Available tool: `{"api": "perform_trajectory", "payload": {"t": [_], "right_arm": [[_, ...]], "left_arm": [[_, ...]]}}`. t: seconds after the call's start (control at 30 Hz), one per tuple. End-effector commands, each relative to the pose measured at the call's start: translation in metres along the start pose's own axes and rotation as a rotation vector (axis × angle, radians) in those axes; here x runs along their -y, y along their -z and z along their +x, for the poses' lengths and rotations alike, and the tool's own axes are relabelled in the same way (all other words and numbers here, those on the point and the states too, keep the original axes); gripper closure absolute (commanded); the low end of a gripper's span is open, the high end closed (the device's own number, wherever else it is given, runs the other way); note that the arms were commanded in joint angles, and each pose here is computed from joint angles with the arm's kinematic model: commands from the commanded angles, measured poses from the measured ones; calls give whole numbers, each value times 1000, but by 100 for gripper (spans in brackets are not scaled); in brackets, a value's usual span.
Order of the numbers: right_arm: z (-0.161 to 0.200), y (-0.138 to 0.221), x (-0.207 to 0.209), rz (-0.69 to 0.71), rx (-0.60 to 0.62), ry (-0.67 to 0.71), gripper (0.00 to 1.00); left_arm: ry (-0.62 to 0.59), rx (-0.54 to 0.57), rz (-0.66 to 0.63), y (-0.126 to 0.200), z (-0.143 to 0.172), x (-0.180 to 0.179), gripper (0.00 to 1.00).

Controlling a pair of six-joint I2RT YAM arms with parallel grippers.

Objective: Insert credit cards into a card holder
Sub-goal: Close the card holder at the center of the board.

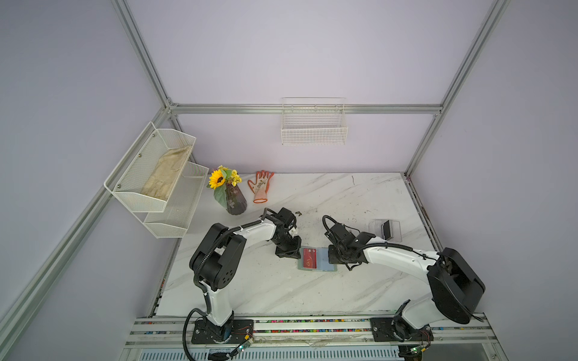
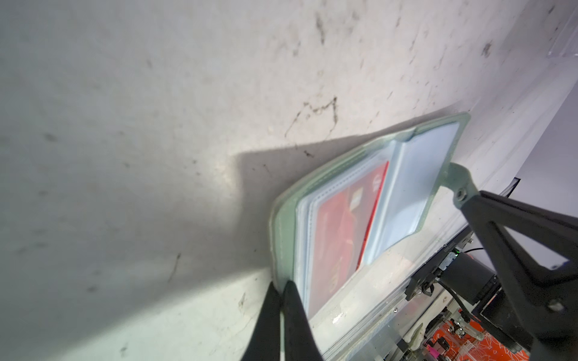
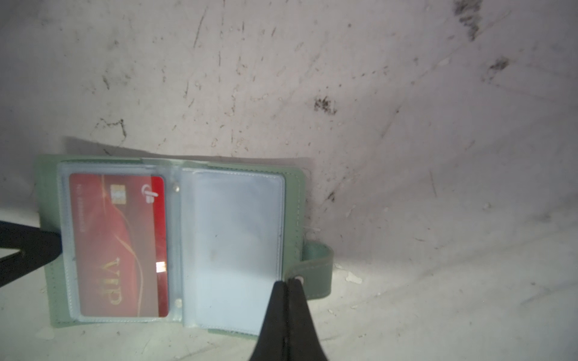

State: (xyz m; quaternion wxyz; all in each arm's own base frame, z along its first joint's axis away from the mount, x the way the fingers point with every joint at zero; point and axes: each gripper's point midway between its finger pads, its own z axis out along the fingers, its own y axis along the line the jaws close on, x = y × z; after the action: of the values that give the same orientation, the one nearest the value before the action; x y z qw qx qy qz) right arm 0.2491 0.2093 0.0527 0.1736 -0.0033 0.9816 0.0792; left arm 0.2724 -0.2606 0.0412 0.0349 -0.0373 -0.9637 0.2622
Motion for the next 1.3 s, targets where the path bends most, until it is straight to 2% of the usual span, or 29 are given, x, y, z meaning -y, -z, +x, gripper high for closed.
{"api": "perform_trajectory", "payload": {"t": [0.0,0.13,0.37,0.87,1.0,1.27], "right_arm": [[-5,4,-12,-86,24,-1,100],[-6,2,-18,-132,30,-6,100],[-3,-2,-26,-206,28,-16,100],[2,-10,-18,-244,31,-57,100],[1,-3,-12,-242,44,-95,100],[2,13,2,-213,60,-127,100]], "left_arm": [[-83,129,22,49,-29,40,93],[-101,140,35,54,-34,54,92],[-132,98,48,35,-34,74,92],[-227,31,130,10,-24,136,89],[-235,-5,129,-5,-18,139,83],[-207,-47,106,-31,-14,119,81]]}}
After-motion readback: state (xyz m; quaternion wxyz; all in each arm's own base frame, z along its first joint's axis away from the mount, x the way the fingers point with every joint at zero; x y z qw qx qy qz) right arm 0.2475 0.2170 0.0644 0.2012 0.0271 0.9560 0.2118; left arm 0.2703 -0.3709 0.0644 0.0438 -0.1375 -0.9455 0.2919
